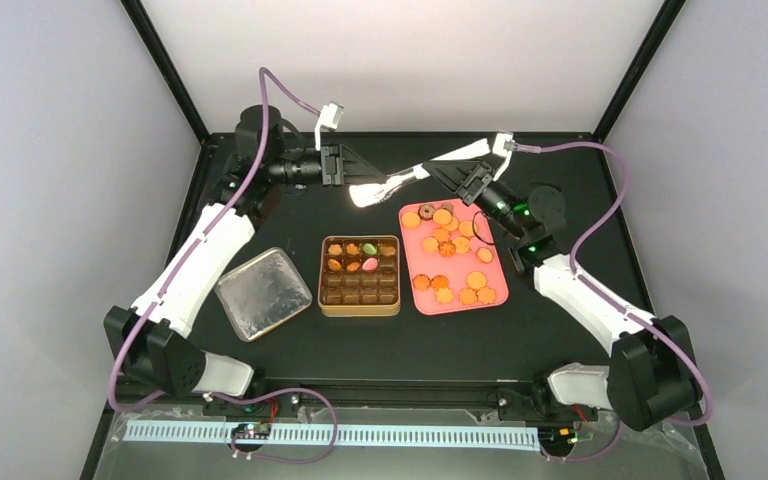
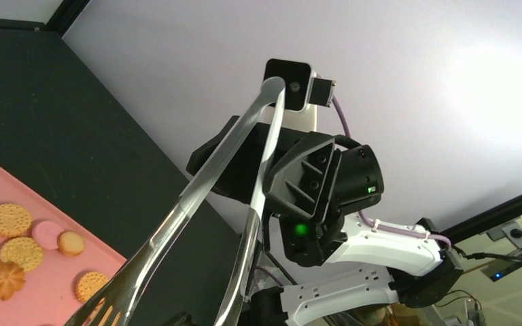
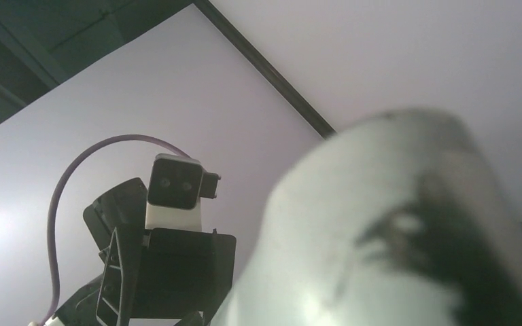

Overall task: Pack the cookies
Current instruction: Pass from the left arm to the right

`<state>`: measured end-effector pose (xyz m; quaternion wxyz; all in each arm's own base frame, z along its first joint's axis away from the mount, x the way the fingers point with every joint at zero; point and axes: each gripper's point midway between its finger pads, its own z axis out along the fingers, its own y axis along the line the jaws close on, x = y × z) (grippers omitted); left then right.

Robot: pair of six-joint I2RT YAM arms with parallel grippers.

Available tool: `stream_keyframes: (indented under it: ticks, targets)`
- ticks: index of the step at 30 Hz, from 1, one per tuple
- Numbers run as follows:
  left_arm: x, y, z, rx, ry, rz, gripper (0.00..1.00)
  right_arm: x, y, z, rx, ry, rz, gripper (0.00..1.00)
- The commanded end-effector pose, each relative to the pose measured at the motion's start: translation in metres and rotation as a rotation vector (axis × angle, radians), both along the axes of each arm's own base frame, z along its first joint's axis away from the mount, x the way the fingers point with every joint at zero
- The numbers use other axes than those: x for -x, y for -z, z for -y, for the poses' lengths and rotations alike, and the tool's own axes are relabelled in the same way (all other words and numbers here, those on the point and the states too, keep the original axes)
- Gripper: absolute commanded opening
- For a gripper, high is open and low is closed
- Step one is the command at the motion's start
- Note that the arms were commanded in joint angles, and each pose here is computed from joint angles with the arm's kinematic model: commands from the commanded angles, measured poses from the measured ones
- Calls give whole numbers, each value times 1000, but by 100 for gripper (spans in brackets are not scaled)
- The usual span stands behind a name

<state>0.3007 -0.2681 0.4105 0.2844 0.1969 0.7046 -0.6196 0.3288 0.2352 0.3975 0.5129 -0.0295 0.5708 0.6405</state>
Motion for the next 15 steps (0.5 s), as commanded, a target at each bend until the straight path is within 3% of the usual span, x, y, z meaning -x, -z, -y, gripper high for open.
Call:
stream_keyframes:
  ticks: [1,7,11,12,15]
  targets:
    - [8,-4,-10,-5,-11,-5,57,2,-9,9,10,46,39,44]
    - [2,0,-23,-24,-48,-19,65,3,-3,21,33,69,26,41]
    - [-5,3,-36,-31,-73,-55,63,6,3,32,78,101,25,40]
    - [-5,4,-38,-30,-72,-58,58,6,6,36,93,113,21,40]
    - [-8,6,-47,-28,-85,-72,25,7,14,48,138,151,15,40]
